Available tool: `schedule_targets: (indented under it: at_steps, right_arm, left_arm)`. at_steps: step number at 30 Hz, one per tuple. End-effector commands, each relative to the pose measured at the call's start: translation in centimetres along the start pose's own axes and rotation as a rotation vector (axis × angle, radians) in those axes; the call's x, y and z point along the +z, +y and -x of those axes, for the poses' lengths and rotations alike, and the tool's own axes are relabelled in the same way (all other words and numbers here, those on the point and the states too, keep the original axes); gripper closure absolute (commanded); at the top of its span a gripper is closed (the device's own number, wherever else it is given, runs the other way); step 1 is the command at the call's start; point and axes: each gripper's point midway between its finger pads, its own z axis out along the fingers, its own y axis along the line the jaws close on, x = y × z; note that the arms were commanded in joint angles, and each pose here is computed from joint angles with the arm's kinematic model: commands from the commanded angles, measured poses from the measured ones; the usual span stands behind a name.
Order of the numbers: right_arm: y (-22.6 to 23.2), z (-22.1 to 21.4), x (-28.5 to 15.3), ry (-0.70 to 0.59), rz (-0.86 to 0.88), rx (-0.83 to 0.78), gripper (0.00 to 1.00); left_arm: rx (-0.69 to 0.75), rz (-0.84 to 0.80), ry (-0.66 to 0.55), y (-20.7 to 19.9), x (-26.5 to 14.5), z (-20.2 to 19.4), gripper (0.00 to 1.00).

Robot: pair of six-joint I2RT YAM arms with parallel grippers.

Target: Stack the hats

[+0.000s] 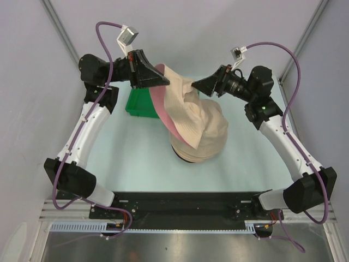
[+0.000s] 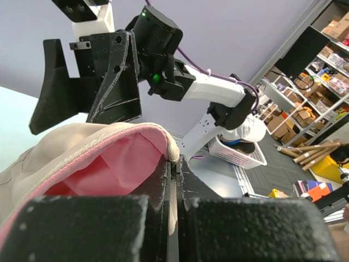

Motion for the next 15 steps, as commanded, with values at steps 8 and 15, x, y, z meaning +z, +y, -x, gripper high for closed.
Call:
schedule_targets:
  at_steps: [8, 15]
  right_arm:
    - [3.8, 0.3, 0.7, 0.051, 0.220, -0.063, 0.23]
    - [4.9, -0.5, 1.5, 0.079, 0.241, -0.072, 0.32]
  left_arm:
    - [0.072, -0.041, 0.003, -3.8, 0.1, 0.6, 1.00]
    - [0.080, -0.038, -0.004, -4.0, 0.1, 0.6, 1.00]
